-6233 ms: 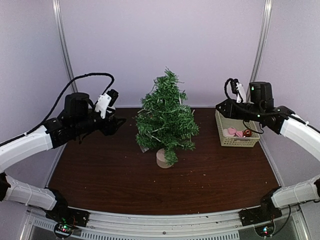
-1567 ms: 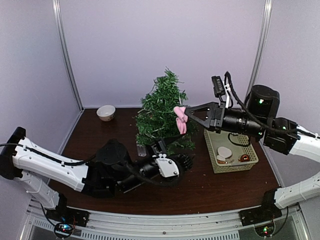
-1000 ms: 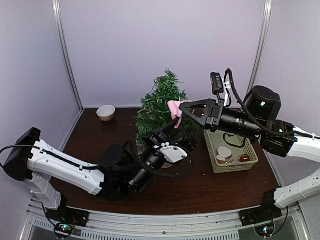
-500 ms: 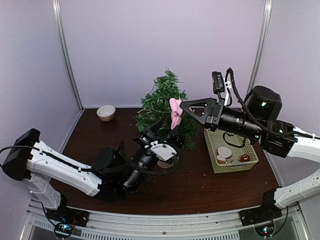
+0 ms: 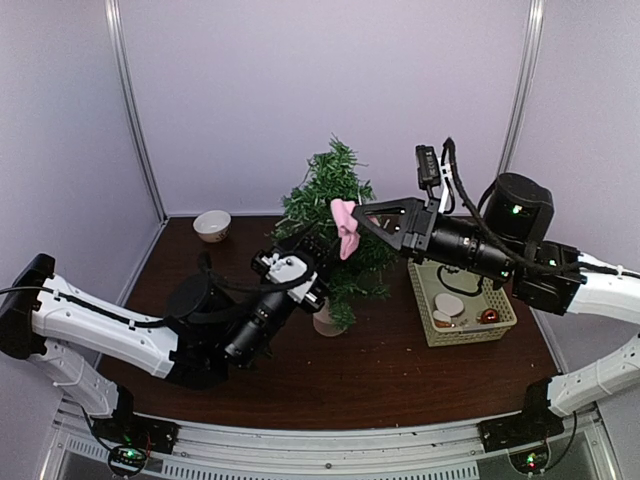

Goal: Decorate the small christmas tree

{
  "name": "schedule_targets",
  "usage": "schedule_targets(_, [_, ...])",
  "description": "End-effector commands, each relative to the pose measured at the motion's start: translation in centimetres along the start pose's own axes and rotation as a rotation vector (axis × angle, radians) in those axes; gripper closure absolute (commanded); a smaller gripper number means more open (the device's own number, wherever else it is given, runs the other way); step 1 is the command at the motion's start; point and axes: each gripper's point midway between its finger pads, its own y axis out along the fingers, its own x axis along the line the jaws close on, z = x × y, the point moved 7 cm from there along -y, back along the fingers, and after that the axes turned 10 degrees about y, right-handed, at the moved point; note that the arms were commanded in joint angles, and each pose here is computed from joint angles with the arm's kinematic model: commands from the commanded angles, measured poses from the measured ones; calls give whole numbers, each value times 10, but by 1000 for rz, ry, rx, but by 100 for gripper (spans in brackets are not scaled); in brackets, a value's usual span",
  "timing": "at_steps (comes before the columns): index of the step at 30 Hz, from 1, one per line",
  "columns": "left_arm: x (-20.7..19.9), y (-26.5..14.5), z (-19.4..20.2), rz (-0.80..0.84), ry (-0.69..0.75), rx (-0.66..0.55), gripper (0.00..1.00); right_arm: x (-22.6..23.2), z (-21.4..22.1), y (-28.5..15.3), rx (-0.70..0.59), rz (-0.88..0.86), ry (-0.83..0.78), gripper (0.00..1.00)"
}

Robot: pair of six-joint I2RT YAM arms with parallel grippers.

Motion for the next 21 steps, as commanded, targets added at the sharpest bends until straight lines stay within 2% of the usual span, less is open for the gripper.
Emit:
schedule_targets(1, [-3,-1,0,65,-56,-34,61,16,-3,1,-7,-64,3,100])
schedule_targets(6, [-10,-10,1,142,-89,-80,51,15,-4,2,-13,-56,-3,100])
schedule_targets(13, [-22,-12,-2,245,-92,-120,45,14,-4,3,-15,-45,-16,100])
schedule_targets(16, [-24,-8,-3,224,-101,-112,42,14,-3,4,-15,-49,-16,100])
schedule_targets(18, [-21,-4,-2,185,-103,-93,43,15,-4,3,-15,-53,-13,100])
schedule_targets(21, [-18,1,0,123,-95,-61,49,16,-3,2,-15,-58,-12,100])
